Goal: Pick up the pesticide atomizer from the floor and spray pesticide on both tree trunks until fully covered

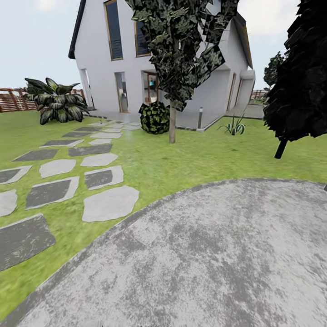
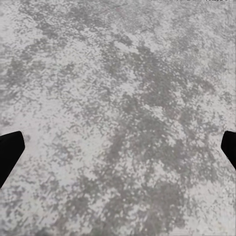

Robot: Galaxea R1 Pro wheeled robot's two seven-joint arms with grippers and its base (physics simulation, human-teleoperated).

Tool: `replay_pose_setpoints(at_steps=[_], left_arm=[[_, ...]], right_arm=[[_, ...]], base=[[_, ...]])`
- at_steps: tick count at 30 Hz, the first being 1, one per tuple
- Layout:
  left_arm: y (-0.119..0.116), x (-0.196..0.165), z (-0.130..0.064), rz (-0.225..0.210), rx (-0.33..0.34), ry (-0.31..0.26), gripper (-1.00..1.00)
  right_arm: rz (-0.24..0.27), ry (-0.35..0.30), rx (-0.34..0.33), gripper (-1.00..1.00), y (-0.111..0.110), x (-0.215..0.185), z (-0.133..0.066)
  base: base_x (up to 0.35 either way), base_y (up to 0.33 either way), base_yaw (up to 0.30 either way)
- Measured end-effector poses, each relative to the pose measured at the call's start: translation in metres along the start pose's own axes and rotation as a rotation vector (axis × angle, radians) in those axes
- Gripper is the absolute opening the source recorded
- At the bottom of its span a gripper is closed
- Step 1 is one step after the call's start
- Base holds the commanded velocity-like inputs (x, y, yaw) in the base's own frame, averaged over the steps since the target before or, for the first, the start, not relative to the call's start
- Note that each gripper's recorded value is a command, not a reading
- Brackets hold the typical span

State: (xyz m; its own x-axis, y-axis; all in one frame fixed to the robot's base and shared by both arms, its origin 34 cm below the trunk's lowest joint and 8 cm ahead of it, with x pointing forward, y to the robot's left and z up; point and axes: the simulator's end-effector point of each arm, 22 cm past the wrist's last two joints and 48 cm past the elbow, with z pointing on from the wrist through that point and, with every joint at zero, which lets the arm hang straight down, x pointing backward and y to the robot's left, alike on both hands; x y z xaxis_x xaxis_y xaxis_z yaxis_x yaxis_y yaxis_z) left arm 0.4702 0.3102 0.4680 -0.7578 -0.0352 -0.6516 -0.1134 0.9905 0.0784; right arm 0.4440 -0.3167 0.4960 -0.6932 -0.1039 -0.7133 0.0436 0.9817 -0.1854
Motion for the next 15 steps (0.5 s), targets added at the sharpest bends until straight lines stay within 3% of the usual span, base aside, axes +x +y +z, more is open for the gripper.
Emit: replay_pose_setpoints(at_steps=[15], left_arm=[[-0.001,0.025,0.020,-0.002,-0.002,0.009,1.00]], right_arm=[[-0.003,0.009,-0.002,1.00,0.006,0.026,0.017]], base=[[0.000,0.000,0.261]])
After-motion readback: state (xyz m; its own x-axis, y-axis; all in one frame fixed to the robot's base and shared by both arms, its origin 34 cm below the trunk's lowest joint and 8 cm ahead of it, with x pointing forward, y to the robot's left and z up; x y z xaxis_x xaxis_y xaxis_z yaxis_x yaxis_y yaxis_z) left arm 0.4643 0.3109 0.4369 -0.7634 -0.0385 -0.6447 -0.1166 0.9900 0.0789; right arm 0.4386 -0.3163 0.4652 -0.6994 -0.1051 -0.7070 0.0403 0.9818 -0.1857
